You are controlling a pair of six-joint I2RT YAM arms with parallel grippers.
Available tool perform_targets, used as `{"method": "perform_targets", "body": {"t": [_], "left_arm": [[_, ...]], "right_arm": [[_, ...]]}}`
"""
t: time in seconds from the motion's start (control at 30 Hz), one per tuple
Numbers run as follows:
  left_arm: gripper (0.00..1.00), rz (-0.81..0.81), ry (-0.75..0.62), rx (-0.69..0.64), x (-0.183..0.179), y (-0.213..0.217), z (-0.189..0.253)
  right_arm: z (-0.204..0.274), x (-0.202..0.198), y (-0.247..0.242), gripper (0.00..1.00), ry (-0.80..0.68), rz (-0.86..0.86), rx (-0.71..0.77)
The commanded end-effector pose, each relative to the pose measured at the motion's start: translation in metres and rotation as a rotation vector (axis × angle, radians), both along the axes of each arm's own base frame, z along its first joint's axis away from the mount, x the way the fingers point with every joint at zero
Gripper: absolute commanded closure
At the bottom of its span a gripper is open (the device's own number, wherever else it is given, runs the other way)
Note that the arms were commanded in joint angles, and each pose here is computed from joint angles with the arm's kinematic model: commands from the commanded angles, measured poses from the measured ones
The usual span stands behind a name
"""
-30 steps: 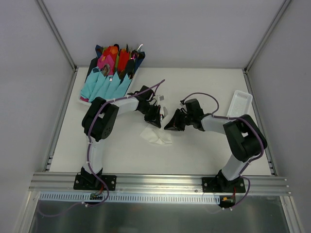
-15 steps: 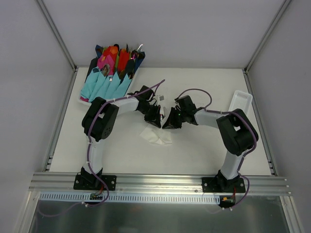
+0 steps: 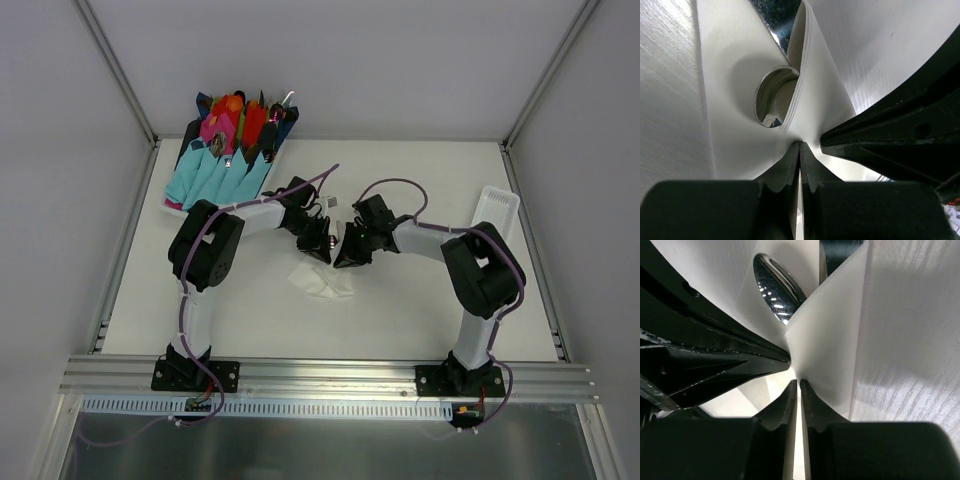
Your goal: Place the utensils on the paper napkin and roll it up
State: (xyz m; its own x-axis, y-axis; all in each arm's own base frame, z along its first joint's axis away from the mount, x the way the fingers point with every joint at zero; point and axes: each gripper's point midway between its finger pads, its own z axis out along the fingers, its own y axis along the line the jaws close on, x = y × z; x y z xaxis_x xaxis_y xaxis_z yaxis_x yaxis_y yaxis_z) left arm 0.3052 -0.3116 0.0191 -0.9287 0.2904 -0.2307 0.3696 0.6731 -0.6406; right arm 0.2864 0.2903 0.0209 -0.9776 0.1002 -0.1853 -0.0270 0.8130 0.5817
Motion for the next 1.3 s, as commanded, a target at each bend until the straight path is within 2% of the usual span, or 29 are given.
{"method": "perform_targets", "body": {"t": [0.0,0.5,0.93,1.13,1.27], "left_arm": [[1.00,0.007,-0.004,0.094,-0.006,0.018,-0.016],[1.00,0.008,-0.001,0.099,-0.007,0.019,-0.017],[1.00,0.008,0.000,0.099,-0.006,0.019,-0.019],[1.00,0.007,0.002,0.103,-0.007,0.020,-0.020],[1.00,0.008,0.001,0.104,-0.007,0.020,-0.020]], "right_arm": [[-0.028,-0.017,-0.032,0.89,0.026,0.029,-0.228],[0.012,-0.009,0.010,0.93,-0.040,0.019,-0.027],[0.015,-0.009,0.019,0.96,-0.040,0.026,0.036],[0.031,-0.008,0.022,0.96,-0.083,0.029,0.076],[0.023,-0.008,0.020,0.96,-0.065,0.027,0.056]]}}
